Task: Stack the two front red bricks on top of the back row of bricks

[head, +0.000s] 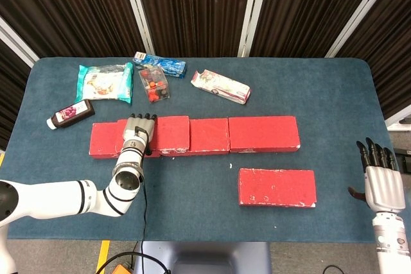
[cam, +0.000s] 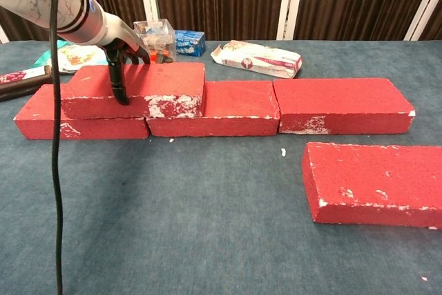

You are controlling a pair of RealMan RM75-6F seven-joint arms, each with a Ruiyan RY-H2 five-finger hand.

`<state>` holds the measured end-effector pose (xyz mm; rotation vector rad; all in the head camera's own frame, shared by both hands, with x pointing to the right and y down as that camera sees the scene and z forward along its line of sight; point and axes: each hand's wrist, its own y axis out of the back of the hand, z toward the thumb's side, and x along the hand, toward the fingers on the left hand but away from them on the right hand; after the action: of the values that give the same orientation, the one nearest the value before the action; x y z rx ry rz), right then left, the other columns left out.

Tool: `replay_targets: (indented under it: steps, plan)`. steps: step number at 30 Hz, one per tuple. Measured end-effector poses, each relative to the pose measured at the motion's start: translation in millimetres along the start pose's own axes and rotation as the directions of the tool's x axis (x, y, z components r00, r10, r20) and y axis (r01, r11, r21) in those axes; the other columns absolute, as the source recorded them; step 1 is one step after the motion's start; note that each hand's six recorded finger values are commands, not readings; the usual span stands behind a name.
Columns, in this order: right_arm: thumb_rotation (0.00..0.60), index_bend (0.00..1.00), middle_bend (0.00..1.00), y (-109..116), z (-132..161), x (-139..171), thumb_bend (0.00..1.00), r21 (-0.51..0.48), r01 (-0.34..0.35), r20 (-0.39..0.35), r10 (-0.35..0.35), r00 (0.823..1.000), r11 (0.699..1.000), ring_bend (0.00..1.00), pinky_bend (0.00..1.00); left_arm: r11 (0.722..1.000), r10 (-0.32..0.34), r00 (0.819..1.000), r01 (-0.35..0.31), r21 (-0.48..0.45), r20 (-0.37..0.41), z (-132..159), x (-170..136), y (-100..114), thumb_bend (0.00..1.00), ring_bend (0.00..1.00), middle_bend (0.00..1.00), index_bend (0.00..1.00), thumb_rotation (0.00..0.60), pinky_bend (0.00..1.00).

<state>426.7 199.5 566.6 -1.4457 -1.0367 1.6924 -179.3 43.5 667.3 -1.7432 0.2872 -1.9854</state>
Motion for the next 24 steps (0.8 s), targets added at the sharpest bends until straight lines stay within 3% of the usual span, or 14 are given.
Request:
replay_targets:
  steps: [24]
  plan:
    - [0.6, 0.11, 0.0, -0.1, -0.1, 0.4, 0.0, -0.002, -0.001, 0.003, 0.001, 1.0, 1.0, 0.0, 0.0, 1.0, 0.016, 1.0, -0.016, -0.023, 0.005, 6.4, 0.4, 0.5, 0.2, 0.0, 0.0, 0.0, 0.6, 0.03]
